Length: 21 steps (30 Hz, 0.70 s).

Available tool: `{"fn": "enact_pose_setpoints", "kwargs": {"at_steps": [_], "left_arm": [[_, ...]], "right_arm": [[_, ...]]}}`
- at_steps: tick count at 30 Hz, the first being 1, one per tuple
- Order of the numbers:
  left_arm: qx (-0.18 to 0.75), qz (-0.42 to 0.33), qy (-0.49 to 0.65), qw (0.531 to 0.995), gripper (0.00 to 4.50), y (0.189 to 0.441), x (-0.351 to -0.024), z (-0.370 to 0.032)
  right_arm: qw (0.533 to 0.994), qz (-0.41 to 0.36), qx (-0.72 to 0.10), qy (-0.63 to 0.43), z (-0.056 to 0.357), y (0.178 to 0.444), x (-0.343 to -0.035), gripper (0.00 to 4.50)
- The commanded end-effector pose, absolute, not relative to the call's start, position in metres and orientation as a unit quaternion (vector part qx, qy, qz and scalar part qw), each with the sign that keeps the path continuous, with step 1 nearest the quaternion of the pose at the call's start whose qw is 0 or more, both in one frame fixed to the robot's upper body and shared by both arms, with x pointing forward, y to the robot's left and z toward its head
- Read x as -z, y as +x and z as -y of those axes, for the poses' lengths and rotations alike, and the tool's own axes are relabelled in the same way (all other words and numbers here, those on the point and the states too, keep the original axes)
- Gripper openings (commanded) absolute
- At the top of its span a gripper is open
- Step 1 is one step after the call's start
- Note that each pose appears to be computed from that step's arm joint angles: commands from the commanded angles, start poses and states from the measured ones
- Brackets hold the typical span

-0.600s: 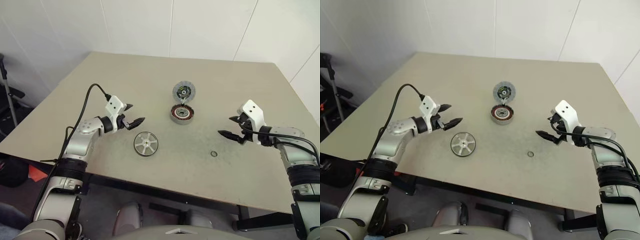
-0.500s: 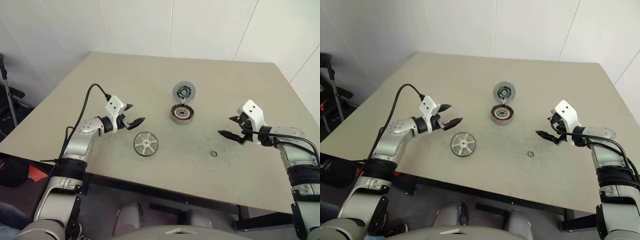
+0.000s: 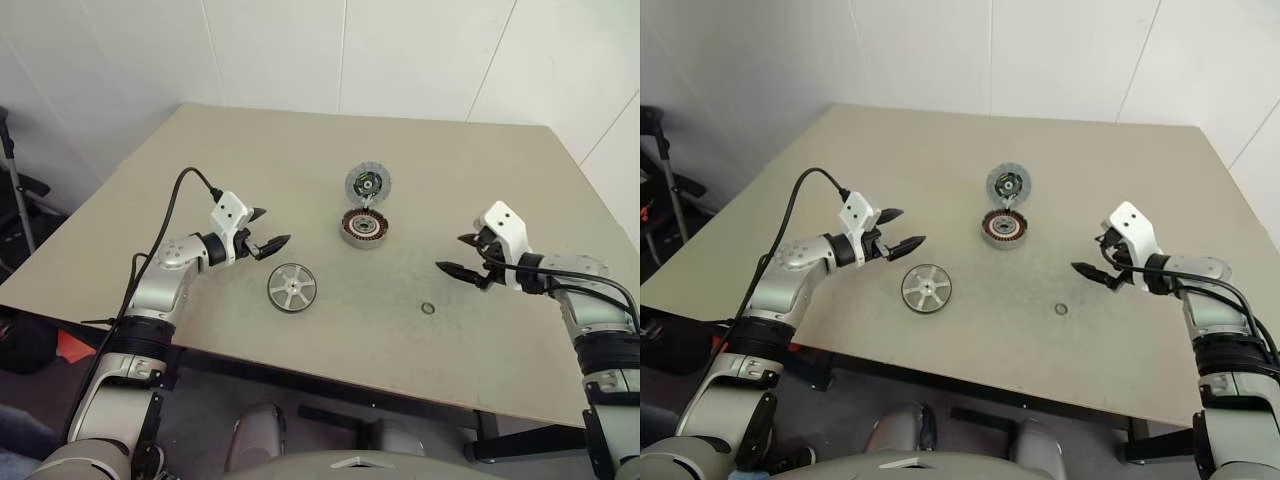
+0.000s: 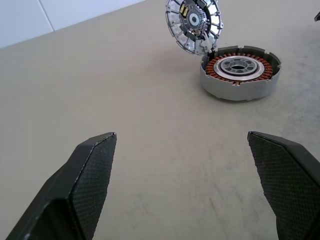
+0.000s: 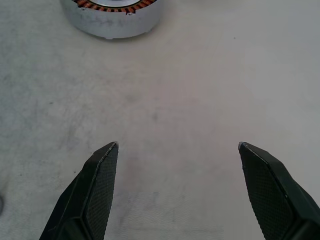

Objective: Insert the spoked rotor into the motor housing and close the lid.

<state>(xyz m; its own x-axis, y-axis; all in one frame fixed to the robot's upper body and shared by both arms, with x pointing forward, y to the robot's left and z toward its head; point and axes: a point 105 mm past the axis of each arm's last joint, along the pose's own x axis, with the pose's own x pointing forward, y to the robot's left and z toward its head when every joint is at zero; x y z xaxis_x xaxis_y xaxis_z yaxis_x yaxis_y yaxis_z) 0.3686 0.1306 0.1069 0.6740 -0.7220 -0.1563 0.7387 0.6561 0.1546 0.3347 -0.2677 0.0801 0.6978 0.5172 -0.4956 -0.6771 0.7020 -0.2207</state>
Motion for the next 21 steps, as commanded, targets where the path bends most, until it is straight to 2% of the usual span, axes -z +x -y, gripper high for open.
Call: {"fn": "enact_pose_setpoints", "kwargs": {"at_steps": [1, 10, 21], "left_arm": [[0.402, -0.016, 0.108, 0.909, 4.46, 0.37, -0.119, -0.13], [0.408, -0.022, 0.108, 0.906, 4.46, 0.37, -0.117, -0.129], [0.408, -0.026, 0.113, 0.906, 4.46, 0.369, -0.117, -0.133]], "right_arm": [[0.897, -0.172, -0.366, -0.178, 0.25, 0.33, -0.095, 4.34], [0.865, -0.232, -0.424, -0.136, 0.24, 0.287, -0.071, 4.34], [0.854, -0.245, -0.438, -0.135, 0.235, 0.277, -0.062, 4.34]]}}
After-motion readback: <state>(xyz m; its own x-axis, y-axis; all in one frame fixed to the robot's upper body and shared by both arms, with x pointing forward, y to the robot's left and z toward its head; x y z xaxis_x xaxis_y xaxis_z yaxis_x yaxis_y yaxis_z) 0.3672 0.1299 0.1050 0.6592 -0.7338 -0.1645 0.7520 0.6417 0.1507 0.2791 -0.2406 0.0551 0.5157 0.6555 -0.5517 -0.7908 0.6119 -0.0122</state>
